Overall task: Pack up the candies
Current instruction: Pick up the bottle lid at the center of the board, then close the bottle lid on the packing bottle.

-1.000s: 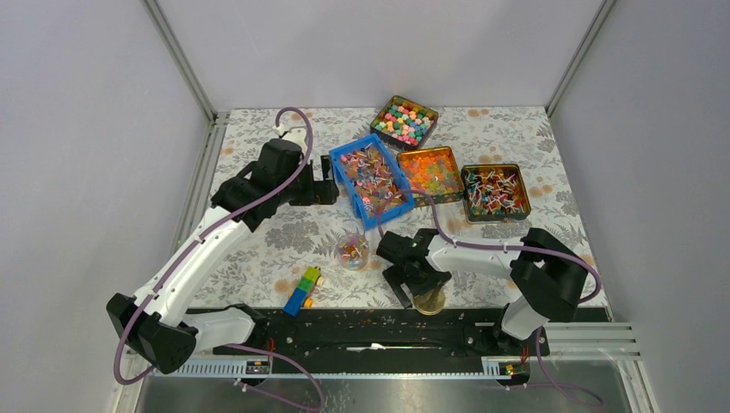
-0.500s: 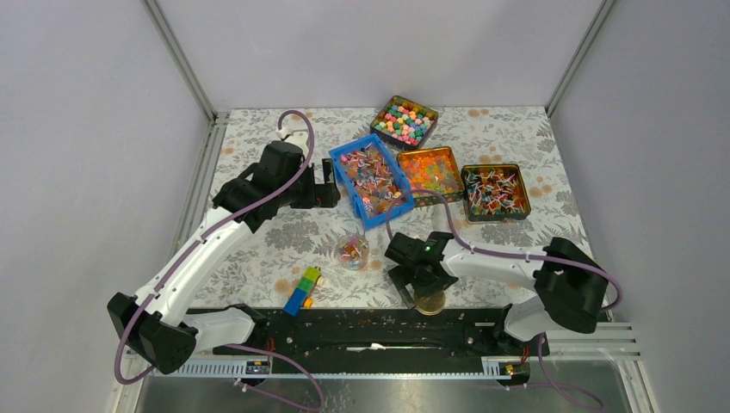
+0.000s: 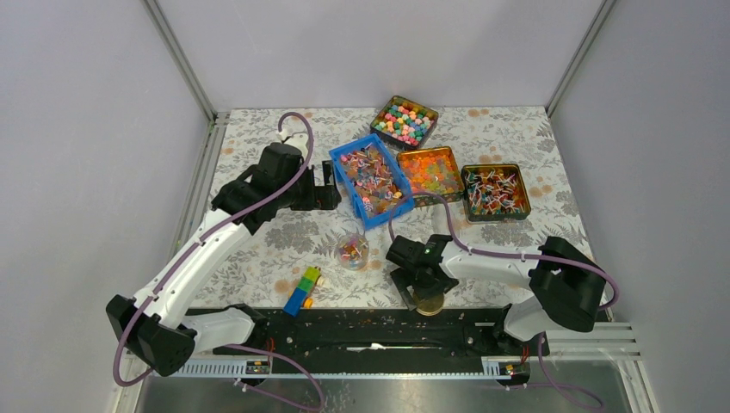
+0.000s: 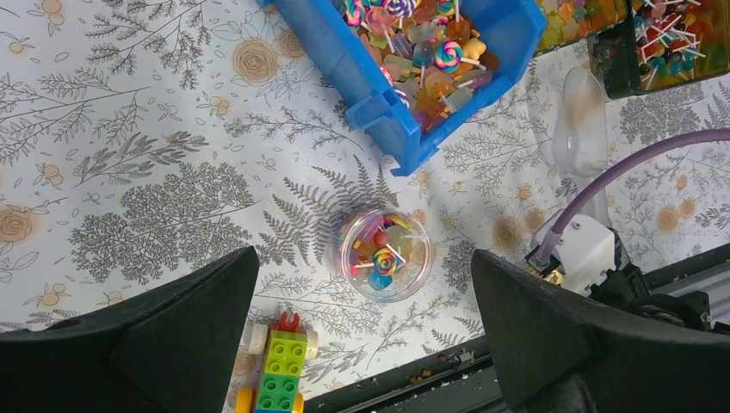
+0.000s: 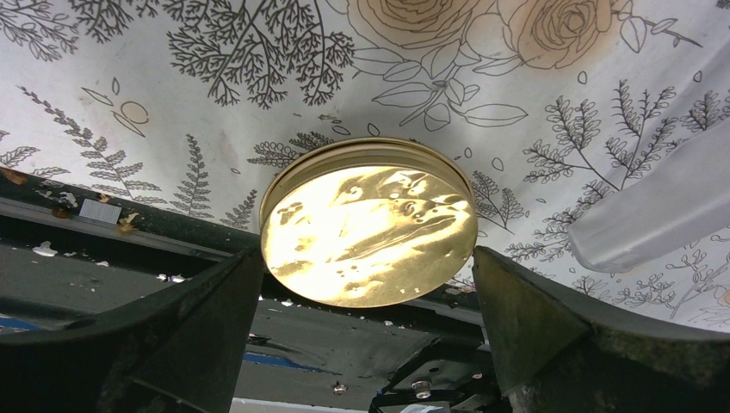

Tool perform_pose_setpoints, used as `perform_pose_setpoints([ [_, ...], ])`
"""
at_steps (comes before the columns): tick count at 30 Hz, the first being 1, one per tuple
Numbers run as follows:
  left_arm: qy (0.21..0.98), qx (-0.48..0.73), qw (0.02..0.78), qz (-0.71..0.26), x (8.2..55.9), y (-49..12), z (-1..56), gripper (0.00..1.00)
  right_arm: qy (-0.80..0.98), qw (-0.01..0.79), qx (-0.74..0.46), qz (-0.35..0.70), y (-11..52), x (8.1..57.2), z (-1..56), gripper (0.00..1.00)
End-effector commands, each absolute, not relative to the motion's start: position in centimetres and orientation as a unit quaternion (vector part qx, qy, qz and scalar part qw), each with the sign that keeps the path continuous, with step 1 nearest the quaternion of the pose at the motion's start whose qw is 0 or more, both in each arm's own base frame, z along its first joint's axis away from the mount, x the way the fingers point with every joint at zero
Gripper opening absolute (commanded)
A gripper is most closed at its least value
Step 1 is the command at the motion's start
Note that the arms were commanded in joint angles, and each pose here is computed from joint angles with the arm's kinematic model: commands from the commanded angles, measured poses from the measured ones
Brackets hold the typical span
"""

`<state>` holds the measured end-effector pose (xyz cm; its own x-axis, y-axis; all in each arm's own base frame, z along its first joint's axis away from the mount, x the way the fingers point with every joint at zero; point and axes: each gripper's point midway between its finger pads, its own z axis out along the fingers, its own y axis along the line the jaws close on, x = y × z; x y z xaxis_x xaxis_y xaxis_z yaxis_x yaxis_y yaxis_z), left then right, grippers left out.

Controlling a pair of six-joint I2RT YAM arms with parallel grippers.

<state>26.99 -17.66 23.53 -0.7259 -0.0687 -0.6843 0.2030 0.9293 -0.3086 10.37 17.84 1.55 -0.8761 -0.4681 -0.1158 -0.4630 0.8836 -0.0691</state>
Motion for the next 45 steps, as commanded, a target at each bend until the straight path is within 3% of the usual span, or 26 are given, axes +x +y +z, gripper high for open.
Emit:
perform_pose_setpoints([
  [1, 0.900, 0.037, 0.385, -0.203, 26.9, -17.8, 24.8, 0.99, 0.968, 0.072, -0.239, -0.016, 18.2, 10.5, 1.3, 0.95],
  [7, 0.900, 0.035, 0.384, -0.204, 26.7, -17.7, 24.7, 0.99, 0.969, 0.066, -0.237, -0.006, 18.5, 10.6, 1.1, 0.88],
  [19, 0.898, 0.039, 0.392, -0.195, 26.8, -17.4, 25.3, 0.99, 0.965, 0.070, -0.251, 0.017, 21.1, 12.8, 1.0, 0.88],
  [29, 0.899, 0.037, 0.396, -0.185, 26.5, -16.8, 25.4, 0.99, 0.965, 0.099, -0.240, 0.045, 25.7, 19.0, 3.0, 0.94],
  [34, 0.899, 0.038, 0.396, -0.183, 26.6, -16.7, 25.4, 0.99, 0.961, 0.108, -0.254, 0.035, 26.1, 19.9, 3.3, 0.99],
  [45, 0.900, 0.040, 0.396, -0.180, 27.1, -16.9, 25.5, 0.99, 0.964, 0.093, -0.249, 0.008, 25.3, 20.7, 2.4, 1.00],
])
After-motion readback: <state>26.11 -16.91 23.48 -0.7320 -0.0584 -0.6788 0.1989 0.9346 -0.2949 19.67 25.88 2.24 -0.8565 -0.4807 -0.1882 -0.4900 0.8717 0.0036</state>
